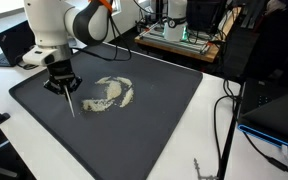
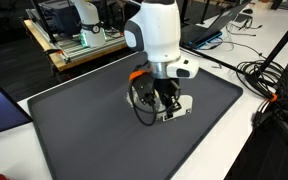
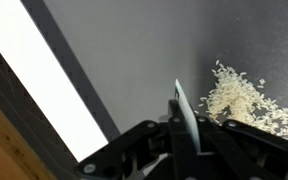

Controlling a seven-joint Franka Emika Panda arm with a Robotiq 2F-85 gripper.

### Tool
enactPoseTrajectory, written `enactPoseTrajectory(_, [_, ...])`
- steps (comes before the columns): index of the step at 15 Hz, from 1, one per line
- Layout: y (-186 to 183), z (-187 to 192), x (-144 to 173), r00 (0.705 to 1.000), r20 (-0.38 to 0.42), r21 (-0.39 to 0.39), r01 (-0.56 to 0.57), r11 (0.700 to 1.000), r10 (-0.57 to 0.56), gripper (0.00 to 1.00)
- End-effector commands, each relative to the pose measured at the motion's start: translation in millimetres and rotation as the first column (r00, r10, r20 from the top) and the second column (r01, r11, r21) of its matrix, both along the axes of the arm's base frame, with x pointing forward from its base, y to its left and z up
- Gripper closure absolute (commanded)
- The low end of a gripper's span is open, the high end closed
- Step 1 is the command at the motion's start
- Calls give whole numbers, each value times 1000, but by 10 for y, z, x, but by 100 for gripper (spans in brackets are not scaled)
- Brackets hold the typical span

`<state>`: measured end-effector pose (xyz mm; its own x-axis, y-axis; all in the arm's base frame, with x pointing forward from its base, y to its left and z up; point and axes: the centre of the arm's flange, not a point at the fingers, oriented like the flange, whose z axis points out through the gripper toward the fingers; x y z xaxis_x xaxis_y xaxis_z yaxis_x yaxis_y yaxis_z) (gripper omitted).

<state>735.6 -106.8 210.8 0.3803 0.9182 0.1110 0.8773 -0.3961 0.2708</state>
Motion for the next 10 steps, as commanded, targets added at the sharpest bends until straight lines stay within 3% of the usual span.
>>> enactPoseTrajectory(1, [10,-93,-13,1000,-17,-9,-6,1000,6,99])
enactPoseTrajectory(10, [70,-349,-54,1000,11,-62,2,998,-1,99])
